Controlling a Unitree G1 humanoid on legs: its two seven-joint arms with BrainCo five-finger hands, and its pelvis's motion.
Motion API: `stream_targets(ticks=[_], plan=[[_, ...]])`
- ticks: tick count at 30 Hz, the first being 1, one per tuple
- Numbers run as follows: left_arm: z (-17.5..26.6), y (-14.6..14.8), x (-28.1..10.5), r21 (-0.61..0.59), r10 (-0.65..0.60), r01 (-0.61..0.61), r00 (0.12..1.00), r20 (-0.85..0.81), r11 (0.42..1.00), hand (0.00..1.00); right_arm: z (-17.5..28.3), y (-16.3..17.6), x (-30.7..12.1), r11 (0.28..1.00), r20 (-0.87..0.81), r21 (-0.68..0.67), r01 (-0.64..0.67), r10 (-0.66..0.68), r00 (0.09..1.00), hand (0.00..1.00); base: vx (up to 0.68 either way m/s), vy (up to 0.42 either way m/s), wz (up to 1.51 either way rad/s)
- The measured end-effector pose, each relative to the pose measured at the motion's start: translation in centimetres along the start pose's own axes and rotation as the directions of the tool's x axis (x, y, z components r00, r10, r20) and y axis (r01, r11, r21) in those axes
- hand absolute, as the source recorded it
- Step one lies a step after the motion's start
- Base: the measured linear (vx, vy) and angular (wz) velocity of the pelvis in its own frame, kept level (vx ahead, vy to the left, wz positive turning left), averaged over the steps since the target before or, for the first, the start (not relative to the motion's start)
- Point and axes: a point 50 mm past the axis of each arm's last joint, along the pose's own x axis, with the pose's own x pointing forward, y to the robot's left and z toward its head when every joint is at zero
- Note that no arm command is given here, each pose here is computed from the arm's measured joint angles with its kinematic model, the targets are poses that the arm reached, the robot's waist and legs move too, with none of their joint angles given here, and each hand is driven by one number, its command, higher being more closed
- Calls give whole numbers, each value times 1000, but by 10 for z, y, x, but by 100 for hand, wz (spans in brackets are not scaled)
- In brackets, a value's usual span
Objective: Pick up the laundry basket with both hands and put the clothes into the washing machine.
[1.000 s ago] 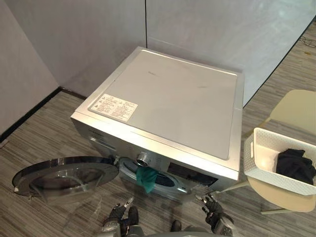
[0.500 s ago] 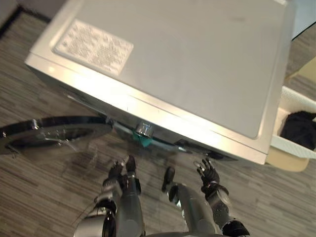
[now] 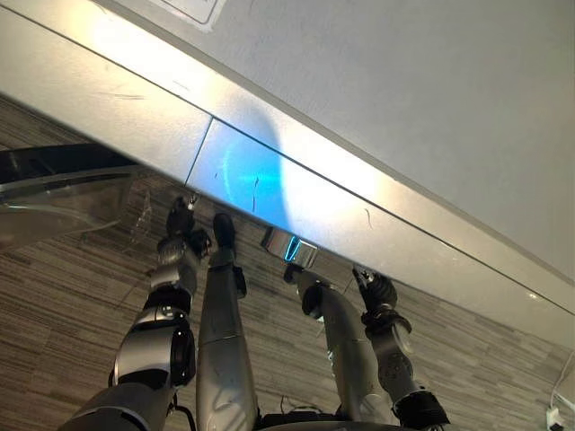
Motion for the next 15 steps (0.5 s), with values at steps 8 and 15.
stream_targets(ticks=[8,15], plan=[[6,-34,1,121,-101,101,995,-1,988,0,-1,11,-1,998,-8,0,-64,64,998,0,45,14,-12],[-2,-37,2,135,-96,99,995,-35,986,0,-2,16,-1,996,-10,19,-82,82,997,0,45,18,-12]])
